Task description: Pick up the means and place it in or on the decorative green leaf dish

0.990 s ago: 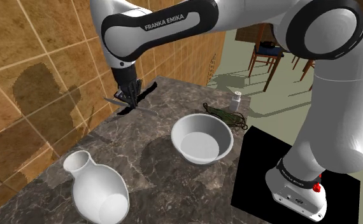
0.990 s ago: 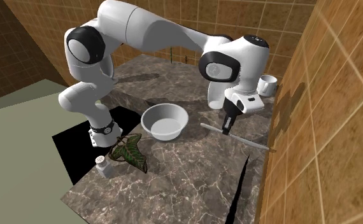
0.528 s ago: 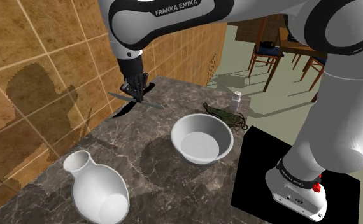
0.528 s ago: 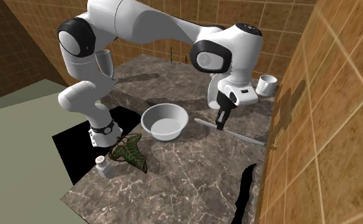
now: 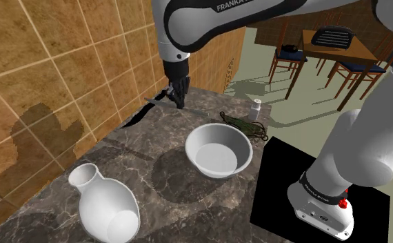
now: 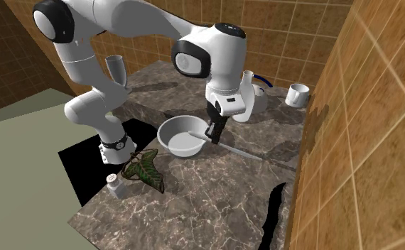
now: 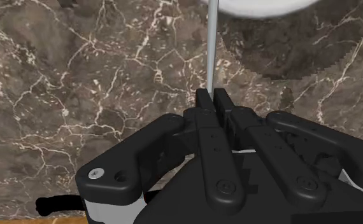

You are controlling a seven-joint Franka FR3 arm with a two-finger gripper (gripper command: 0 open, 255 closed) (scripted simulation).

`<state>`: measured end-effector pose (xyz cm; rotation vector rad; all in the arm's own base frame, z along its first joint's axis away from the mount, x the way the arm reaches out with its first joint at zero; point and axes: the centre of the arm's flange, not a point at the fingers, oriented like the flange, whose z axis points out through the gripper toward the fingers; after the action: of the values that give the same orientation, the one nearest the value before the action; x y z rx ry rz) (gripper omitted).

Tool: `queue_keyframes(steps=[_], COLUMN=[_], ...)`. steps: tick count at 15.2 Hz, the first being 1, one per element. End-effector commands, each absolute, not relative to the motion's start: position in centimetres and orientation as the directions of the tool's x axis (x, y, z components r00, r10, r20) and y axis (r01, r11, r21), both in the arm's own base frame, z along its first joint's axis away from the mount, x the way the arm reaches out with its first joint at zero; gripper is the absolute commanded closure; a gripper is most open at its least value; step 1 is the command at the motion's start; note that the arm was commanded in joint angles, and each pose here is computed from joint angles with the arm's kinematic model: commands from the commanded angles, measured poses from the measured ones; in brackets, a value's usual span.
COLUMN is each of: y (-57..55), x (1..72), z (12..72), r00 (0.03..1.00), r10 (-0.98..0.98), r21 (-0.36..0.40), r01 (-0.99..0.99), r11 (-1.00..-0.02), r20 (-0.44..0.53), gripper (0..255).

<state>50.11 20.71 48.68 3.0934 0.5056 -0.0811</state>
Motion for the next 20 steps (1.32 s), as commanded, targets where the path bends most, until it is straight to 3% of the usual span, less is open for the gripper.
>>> queue_keyframes(steps=[1,20], y=[18.7,1.1], x=[48.4,32.1], z=[48.9,50.3], r00=[0.946,0.946], r10=[0.318,0.318], r21=[-0.003,-0.003], r01=[0.319,0.319], r11=[-0.948,-0.948], r20=[-0.052,-0.052], gripper=[255,255])
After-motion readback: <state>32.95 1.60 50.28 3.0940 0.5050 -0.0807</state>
